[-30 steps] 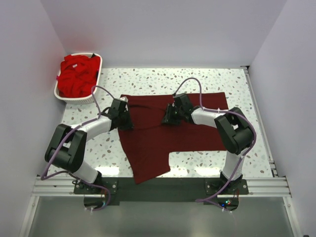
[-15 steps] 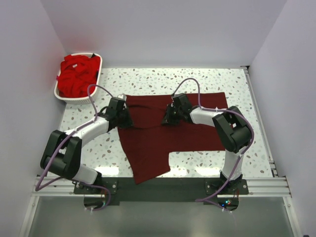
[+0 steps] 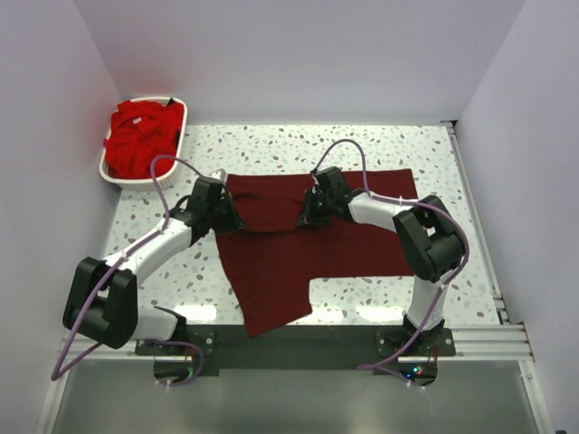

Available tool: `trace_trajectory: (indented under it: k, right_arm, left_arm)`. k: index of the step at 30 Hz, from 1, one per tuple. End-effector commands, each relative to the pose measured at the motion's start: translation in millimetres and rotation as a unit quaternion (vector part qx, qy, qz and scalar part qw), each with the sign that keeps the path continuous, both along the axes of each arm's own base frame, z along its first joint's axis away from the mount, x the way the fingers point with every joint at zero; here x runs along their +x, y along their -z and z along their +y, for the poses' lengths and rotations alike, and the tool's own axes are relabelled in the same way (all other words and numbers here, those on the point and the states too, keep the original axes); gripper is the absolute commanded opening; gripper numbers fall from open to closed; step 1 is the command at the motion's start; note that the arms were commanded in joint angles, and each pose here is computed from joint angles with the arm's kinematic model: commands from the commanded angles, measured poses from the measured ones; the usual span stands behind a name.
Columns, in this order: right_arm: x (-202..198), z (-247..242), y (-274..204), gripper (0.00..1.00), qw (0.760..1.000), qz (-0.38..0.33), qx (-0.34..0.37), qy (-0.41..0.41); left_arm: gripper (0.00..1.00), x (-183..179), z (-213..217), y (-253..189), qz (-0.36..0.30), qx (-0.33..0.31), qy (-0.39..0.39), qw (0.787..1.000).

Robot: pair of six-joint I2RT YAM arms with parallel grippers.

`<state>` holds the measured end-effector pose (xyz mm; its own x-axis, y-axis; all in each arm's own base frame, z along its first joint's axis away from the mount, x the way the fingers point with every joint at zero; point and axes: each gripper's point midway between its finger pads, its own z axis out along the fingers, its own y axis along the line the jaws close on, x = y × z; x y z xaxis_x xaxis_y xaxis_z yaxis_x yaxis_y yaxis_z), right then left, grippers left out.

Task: Fold and stack the t-shirts
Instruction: Fold the tshirt

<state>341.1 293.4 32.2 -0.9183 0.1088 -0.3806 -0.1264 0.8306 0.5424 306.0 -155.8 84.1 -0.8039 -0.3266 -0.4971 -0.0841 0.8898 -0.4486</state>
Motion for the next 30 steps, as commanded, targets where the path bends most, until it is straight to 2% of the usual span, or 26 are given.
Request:
trace_trajectory:
  k: [1,19,30]
  right_arm:
    - [7,4,-35,0.00,0.999,-0.040,-0.001,-0.022]
    - [-3,-14,-23,0.01,0.994,-0.012,-0.077,-0.072]
    - [2,-18,-27,0.02,0.992,-0.017,-0.098,-0.084]
  left_arm:
    - [0.03,-8,-4,-9,-0.002,-0.016,0.001,1.000]
    - [0.07,-31,-7,26,0.026,-0.024,-0.012,0.999]
    - [0.07,-27,-15,8,0.007,-0.025,-0.013,1.000]
